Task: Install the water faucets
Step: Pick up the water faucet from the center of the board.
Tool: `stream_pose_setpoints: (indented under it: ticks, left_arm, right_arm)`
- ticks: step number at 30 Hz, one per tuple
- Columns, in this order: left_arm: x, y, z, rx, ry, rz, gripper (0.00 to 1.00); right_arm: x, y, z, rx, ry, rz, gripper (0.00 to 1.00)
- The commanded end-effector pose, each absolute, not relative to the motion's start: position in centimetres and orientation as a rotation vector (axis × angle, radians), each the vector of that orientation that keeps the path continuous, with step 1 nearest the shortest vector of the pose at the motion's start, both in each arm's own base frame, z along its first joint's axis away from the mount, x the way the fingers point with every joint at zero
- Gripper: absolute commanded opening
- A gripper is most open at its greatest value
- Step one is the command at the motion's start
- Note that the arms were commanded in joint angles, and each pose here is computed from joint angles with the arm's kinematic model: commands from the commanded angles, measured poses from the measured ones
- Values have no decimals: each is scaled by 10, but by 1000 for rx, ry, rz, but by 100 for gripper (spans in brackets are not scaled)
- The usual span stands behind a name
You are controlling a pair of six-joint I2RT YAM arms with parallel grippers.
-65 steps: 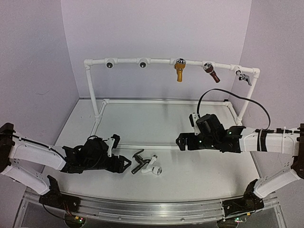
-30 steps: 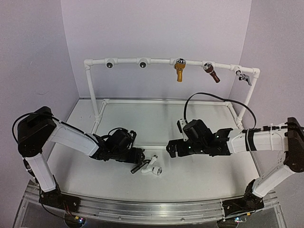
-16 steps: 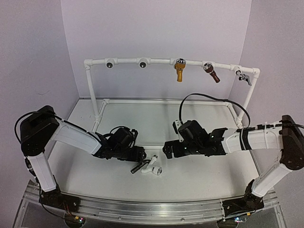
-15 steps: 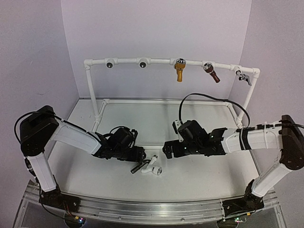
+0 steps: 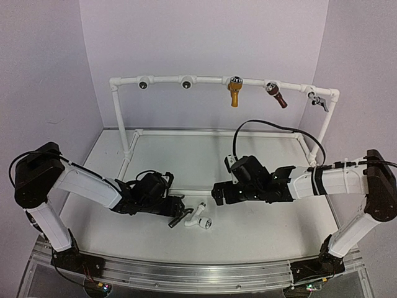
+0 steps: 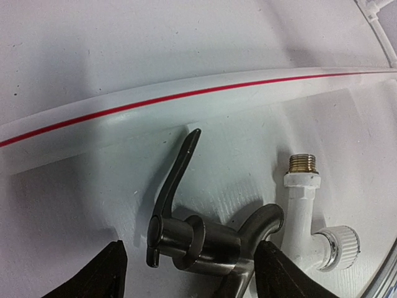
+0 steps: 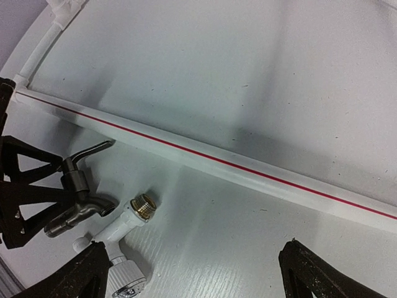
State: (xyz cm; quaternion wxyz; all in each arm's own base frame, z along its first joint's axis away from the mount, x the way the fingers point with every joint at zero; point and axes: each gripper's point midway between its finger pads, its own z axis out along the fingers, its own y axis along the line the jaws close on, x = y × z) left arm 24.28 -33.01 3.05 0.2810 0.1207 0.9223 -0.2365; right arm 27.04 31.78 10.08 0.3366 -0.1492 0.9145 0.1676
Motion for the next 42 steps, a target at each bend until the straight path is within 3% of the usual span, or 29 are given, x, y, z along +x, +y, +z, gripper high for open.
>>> stream_pose_setpoints:
  ticks: [1, 8, 16, 24, 34, 42]
  left_arm:
    - [246, -339, 50, 349, 2357, -624, 73]
    - [246, -352, 53, 309, 2355, -709, 61]
    - [257, -351, 32, 331, 2366, -590, 40]
    - [257, -357, 32, 341, 2369, -615, 57]
    - [258, -370, 10, 348, 2456, -593, 57]
    - [258, -369, 33, 343, 2439, -611, 57]
  right_arm:
    - [274, 314, 108, -363, 2348, 412, 98]
    - [275, 313, 109, -359, 2343, 411, 98]
    - [273, 312, 110, -350, 2345, 417, 98]
    - [273, 310, 111, -344, 2341, 415, 98]
    - [274, 311, 109, -345, 2346, 413, 98]
    - [273, 311, 109, -348, 2345, 414, 98]
